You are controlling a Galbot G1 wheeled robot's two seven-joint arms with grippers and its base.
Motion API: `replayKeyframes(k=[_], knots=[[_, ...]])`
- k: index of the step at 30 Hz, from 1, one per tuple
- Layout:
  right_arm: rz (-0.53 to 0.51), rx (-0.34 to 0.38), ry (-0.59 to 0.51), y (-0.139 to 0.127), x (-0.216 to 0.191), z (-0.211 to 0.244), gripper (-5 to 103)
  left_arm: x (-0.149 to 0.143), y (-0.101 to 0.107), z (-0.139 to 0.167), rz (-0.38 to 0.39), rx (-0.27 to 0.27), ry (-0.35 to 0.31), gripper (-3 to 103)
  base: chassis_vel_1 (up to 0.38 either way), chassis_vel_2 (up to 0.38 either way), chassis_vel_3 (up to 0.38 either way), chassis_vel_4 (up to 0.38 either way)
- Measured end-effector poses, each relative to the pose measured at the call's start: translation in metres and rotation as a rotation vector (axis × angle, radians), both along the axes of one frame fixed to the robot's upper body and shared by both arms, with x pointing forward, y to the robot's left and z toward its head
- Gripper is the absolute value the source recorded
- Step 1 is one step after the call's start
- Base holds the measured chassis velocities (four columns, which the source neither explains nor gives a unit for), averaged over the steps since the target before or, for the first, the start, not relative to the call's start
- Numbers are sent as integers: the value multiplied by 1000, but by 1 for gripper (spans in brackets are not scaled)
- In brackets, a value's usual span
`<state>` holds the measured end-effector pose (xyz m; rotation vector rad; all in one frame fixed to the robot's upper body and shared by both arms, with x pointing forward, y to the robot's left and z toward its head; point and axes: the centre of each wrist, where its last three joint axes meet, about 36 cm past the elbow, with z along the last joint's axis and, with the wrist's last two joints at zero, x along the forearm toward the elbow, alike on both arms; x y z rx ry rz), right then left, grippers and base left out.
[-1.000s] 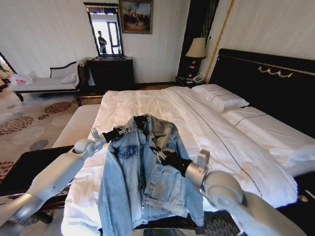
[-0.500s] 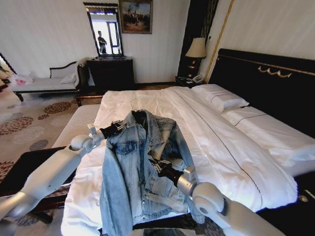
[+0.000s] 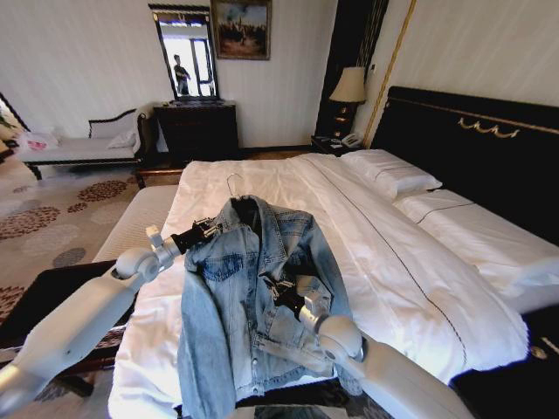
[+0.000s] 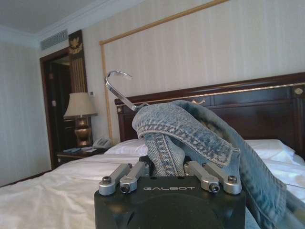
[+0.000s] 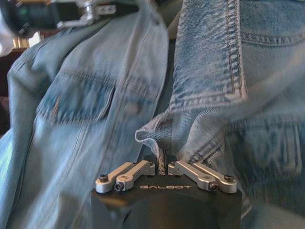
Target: Pick up the clothes from the bed and hang them on the clothes hanger.
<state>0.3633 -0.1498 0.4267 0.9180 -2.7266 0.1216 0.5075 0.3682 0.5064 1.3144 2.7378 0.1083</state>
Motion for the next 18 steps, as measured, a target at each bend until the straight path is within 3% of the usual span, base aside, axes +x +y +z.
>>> replayKeyframes(k=[1,3,9,11,13,14,15,16,18], knots=[[-3,7,-6,1,2,2,3,-3,-1,1,-6,4,-3,24,0,0,0,0],[-3,16,-17,2,3,6,7,-8,-2,3,-17,12,-9,24,0,0,0,0],[37,34,-87,-5,-11,31,33,-16,-2,14,-37,40,-34,24,0,0,0,0],[45,30,-99,-8,-14,33,33,-16,-1,15,-35,43,-36,24,0,0,0,0],[72,13,-136,-16,-23,38,44,-16,2,17,-30,49,-42,24,0,0,0,0],[72,13,-136,-16,-23,38,44,-16,2,17,-30,49,-42,24,0,0,0,0],[85,3,-160,-21,-28,39,55,-16,4,18,-28,53,-45,24,0,0,0,0],[86,0,-180,-25,-29,42,55,-16,5,20,-27,57,-47,24,0,0,0,0],[63,-1,-202,-30,-27,47,66,-17,5,23,-30,60,-53,24,0,0,0,0]])
